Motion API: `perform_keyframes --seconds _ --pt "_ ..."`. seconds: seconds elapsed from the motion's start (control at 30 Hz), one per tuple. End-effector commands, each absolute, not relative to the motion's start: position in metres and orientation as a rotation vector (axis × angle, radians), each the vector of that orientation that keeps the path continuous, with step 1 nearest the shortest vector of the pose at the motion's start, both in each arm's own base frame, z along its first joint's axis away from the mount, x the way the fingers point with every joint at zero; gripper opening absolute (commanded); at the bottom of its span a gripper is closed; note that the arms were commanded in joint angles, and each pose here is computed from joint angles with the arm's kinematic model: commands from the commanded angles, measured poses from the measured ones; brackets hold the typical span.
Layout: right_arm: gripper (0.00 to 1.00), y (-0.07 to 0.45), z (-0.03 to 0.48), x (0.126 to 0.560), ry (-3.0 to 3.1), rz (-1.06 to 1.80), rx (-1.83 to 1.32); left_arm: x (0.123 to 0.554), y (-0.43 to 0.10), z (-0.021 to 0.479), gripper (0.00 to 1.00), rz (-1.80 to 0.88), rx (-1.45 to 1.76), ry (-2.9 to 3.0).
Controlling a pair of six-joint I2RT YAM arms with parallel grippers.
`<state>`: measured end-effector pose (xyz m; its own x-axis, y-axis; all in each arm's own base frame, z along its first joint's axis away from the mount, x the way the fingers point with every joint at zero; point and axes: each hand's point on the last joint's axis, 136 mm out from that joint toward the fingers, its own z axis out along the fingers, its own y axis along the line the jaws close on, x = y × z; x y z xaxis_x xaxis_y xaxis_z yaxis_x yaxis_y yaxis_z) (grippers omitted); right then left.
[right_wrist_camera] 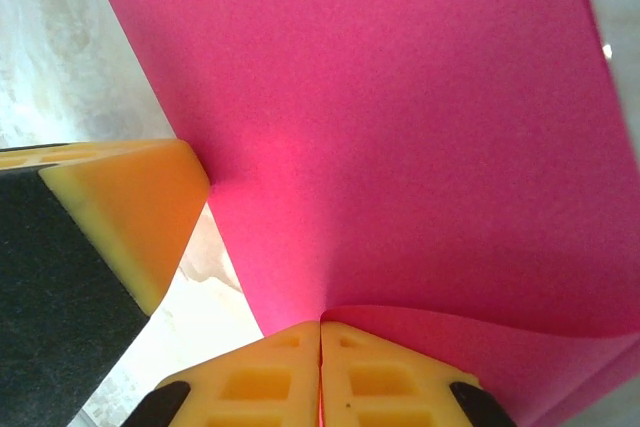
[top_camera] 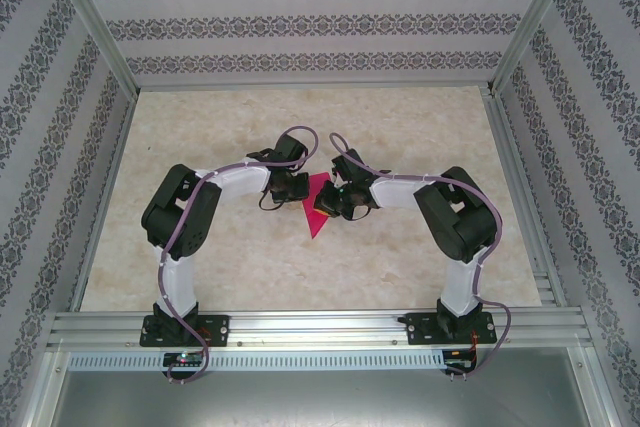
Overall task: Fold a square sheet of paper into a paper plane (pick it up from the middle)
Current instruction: Third fold the triangle at the center of the table.
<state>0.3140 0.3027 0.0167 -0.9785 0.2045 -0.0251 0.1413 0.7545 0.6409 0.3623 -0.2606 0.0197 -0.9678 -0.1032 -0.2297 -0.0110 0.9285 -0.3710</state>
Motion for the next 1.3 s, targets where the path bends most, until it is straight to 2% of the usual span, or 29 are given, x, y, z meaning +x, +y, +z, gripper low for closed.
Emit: perform_keyframes --seconds 0.0,0.37,0.67,0.9,1.1,1.27 --pt "0.09 0.309 0.015 0.315 2.855 1.025 0.245 0.359 -0.259 0.011 0.08 -0.526 -0.087 2.879" --pt "0.10 0.310 0.013 0.315 2.861 1.030 0.244 0.358 -0.260 0.011 0.07 -0.533 -0.082 2.881" --pt "0.24 0.308 0.008 0.312 2.883 1.013 0.253 0.361 -0.254 0.014 0.07 -0.507 -0.141 2.872" --pt "0.33 0.306 0.008 0.312 2.886 1.000 0.258 0.369 -0.230 0.040 0.09 -0.513 -0.248 2.803" --pt "0.37 0.305 0.007 0.311 2.888 0.996 0.260 0.368 -0.224 0.054 0.10 -0.558 -0.261 2.771" --pt "0.36 0.303 0.006 0.311 2.890 0.989 0.267 0.366 -0.233 0.059 0.10 -0.637 -0.242 2.759"
